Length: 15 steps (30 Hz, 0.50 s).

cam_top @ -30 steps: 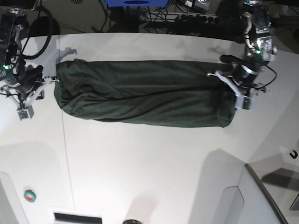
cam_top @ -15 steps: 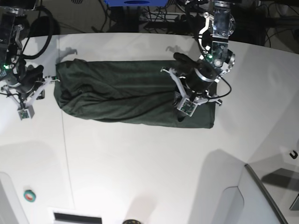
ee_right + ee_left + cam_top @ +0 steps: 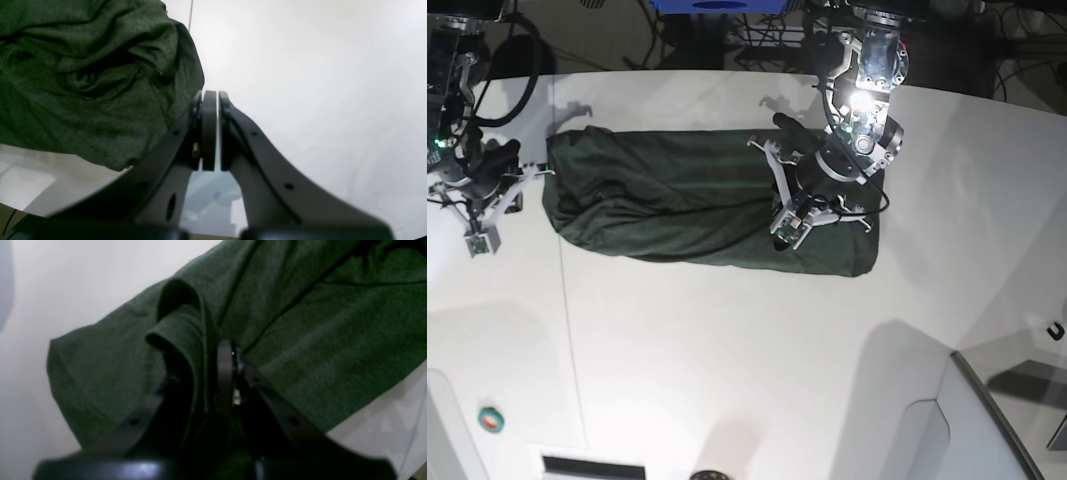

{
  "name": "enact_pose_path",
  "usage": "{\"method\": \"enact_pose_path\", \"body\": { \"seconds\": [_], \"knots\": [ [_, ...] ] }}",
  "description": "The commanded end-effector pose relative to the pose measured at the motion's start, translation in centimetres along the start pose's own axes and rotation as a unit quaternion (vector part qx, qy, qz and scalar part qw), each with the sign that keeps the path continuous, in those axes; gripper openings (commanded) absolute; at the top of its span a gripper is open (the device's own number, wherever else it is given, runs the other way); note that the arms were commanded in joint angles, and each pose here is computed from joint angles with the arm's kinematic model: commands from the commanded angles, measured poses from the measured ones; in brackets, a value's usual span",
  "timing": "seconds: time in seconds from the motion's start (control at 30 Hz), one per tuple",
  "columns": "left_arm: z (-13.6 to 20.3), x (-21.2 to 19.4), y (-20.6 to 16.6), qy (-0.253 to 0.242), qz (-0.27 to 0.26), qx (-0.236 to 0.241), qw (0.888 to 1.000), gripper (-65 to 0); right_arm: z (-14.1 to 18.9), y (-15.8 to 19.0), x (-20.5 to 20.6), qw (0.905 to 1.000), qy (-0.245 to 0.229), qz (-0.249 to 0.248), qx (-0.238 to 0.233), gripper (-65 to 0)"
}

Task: Layout the t-shirt on the table in an organized manner, then fold the t-shirt properly
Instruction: 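Grasp the shirt end with the left gripper and fold it toward the right gripper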

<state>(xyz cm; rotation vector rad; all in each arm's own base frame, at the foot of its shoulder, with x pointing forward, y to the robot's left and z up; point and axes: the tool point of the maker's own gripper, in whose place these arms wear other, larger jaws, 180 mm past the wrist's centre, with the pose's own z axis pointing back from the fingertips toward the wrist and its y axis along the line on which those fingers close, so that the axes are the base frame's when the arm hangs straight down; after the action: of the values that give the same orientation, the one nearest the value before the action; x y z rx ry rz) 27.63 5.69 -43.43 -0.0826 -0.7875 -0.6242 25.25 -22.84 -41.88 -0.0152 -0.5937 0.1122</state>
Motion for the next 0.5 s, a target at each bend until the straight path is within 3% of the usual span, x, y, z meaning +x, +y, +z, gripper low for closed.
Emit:
{"method": "enact_pose_path", "body": {
  "seconds": [0.0, 0.13, 0.17, 0.33, 0.47],
  "knots": [
    [0.1, 1.2, 0.0, -0.013, -0.007, 0.001, 1.0, -65.0, 0.3, -0.5, 1.5, 0.9997, -0.022, 0.006, -0.005, -64.2],
    [0.0, 0.1, -0.7, 0.035, -0.053, -0.014, 0.998, -65.0, 0.3, -0.5, 1.8, 0.9997, -0.025, 0.005, -0.005, -64.2],
    [0.0, 0.0, -1.1, 0.042, -0.064, -0.019, 0.997, -61.1, 0.3, -0.5, 1.8, 0.9997, -0.025, 0.005, -0.005, -64.2],
    [-0.1, -0.1, -2.7, 0.051, -0.109, -0.038, 0.992, -27.3, 0.3, -0.5, 1.8, 0.9997, -0.025, 0.005, -0.005, -64.2],
    [0.2, 0.7, -3.7, 0.054, -0.194, -0.018, 0.979, -13.3, 0.3, -0.5, 1.8, 0.9997, -0.025, 0.005, -0.005, -64.2]
  ]
}}
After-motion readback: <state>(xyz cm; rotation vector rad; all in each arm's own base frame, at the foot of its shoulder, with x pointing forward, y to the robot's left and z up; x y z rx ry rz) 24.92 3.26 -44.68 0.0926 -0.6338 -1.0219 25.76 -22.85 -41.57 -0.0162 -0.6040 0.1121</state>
